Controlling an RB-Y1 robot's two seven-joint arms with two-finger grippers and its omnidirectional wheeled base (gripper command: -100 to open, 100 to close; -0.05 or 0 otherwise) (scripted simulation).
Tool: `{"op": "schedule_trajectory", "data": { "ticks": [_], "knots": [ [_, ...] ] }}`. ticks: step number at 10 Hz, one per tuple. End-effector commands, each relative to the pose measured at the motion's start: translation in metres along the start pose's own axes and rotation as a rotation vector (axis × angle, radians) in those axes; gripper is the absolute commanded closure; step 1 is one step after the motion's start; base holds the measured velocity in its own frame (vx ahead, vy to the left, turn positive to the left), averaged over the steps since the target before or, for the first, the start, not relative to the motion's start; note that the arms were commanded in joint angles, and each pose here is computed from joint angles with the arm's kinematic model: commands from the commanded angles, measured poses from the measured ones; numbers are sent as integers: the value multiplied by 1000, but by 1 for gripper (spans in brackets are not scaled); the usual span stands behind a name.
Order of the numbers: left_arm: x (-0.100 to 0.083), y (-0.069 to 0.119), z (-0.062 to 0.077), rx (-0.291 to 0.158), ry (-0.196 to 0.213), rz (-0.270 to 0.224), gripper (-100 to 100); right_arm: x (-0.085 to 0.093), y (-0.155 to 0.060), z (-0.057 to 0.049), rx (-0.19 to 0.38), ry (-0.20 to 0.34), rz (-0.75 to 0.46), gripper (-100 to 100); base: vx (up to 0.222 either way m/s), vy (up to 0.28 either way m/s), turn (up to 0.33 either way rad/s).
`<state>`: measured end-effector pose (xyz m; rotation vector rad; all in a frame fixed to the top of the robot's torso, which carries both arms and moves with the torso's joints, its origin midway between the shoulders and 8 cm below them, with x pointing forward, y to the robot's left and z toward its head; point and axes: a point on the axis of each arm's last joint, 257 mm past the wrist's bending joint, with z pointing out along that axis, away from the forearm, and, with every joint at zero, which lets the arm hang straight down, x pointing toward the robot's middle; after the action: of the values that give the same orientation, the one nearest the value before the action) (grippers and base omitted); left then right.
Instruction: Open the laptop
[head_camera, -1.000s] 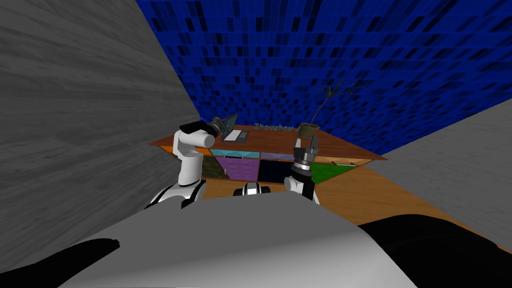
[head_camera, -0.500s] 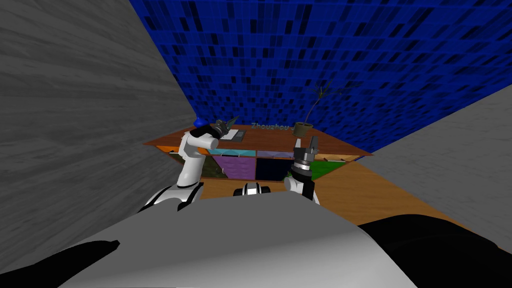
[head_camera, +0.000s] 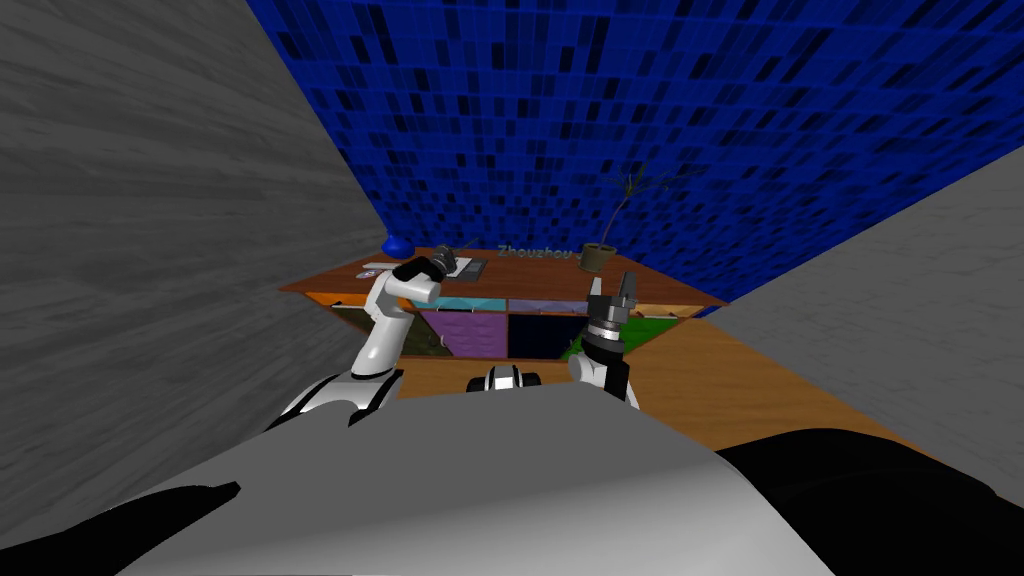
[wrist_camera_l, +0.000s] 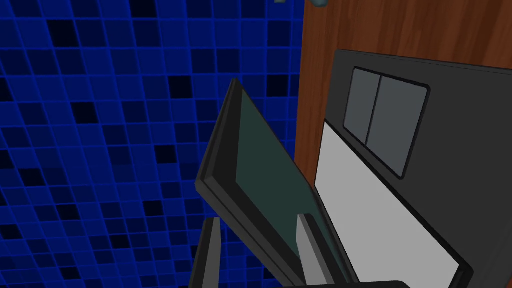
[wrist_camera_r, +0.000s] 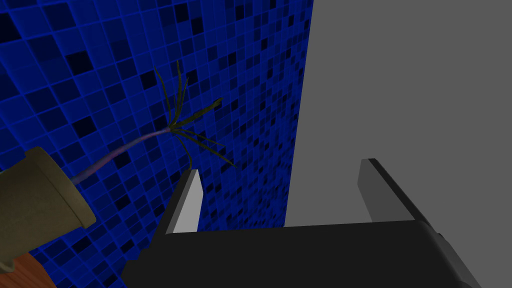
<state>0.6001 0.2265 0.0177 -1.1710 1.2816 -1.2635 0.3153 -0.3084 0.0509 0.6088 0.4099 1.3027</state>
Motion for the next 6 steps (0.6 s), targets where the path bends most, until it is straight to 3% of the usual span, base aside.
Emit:
{"op": "schedule_trajectory", "data": {
  "ticks": [1,3,4,6],
  "knots": [
    [-4,10,3,8,-10,83,100,0,0,0,0,0,0,0,-15,-32,-24],
    [-8,23,5,9,-20,166,100,0,0,0,0,0,0,0,-23,-40,-34],
    [-5,9,0,6,-17,134,-100,0,0,0,0,0,0,0,9,-17,5],
    [-4,3,-3,6,-16,134,-100,0,0,0,0,0,0,0,29,8,9]
  ]
}}
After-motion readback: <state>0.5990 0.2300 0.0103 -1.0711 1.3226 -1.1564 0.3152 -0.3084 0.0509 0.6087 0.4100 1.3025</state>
